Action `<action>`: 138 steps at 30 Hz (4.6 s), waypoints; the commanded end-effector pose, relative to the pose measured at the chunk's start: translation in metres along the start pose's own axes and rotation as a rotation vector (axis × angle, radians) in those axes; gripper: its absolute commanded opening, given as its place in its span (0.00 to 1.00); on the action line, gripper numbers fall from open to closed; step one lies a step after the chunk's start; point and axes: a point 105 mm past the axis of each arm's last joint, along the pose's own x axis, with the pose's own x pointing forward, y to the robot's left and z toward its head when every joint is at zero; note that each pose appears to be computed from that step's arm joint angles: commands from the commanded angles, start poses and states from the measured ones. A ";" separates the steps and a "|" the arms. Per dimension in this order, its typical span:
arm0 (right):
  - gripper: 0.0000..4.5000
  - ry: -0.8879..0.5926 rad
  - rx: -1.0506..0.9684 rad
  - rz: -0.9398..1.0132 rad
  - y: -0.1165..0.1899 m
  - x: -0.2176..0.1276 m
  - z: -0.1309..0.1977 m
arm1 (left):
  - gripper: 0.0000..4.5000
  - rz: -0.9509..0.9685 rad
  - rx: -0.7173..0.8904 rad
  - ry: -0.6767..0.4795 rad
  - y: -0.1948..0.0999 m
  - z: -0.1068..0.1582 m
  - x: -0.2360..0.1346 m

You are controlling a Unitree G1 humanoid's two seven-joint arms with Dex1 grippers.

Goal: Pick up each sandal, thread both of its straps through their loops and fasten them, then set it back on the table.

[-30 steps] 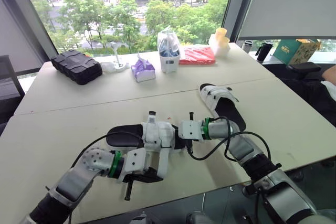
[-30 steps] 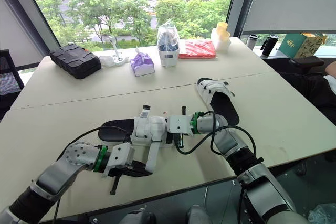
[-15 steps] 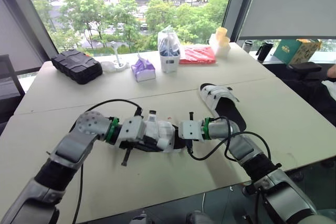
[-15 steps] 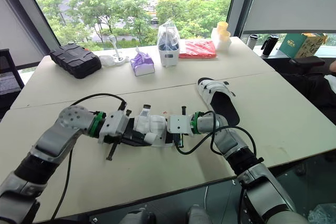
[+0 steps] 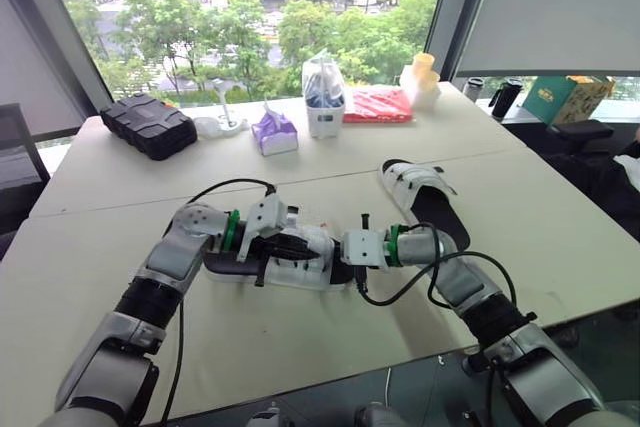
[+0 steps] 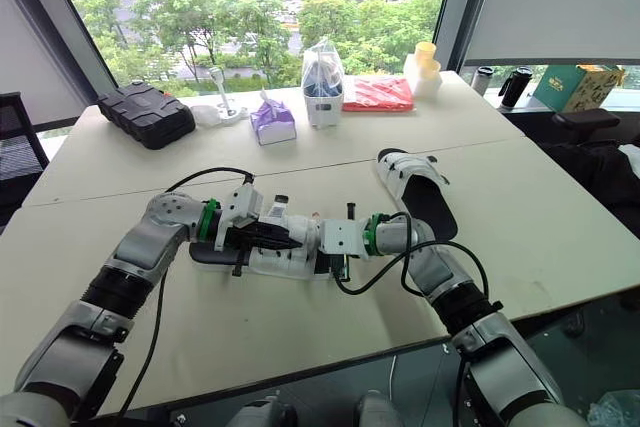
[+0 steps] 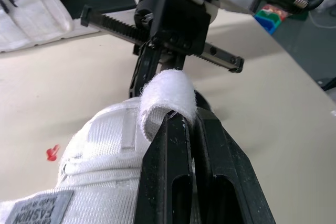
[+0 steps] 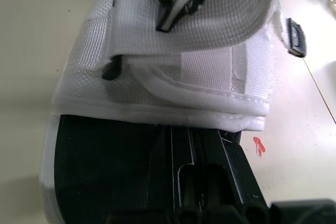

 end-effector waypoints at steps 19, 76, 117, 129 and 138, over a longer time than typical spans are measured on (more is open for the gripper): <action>0.00 0.054 0.030 0.062 0.016 0.005 -0.014 | 0.99 0.164 -0.203 0.013 0.017 0.008 0.017; 0.00 0.053 0.029 0.050 0.016 0.007 -0.013 | 0.99 0.301 0.166 0.421 0.098 -0.016 0.027; 0.00 -0.167 0.350 -0.068 -0.018 -0.095 0.060 | 0.99 0.222 0.923 0.159 0.032 -0.005 -0.060; 0.00 -0.145 0.375 -0.181 -0.025 -0.112 0.064 | 0.81 0.092 1.185 0.029 0.013 0.012 -0.016; 0.00 -0.123 0.373 -0.222 -0.028 -0.111 0.059 | 0.01 0.030 1.296 0.034 0.009 0.004 0.007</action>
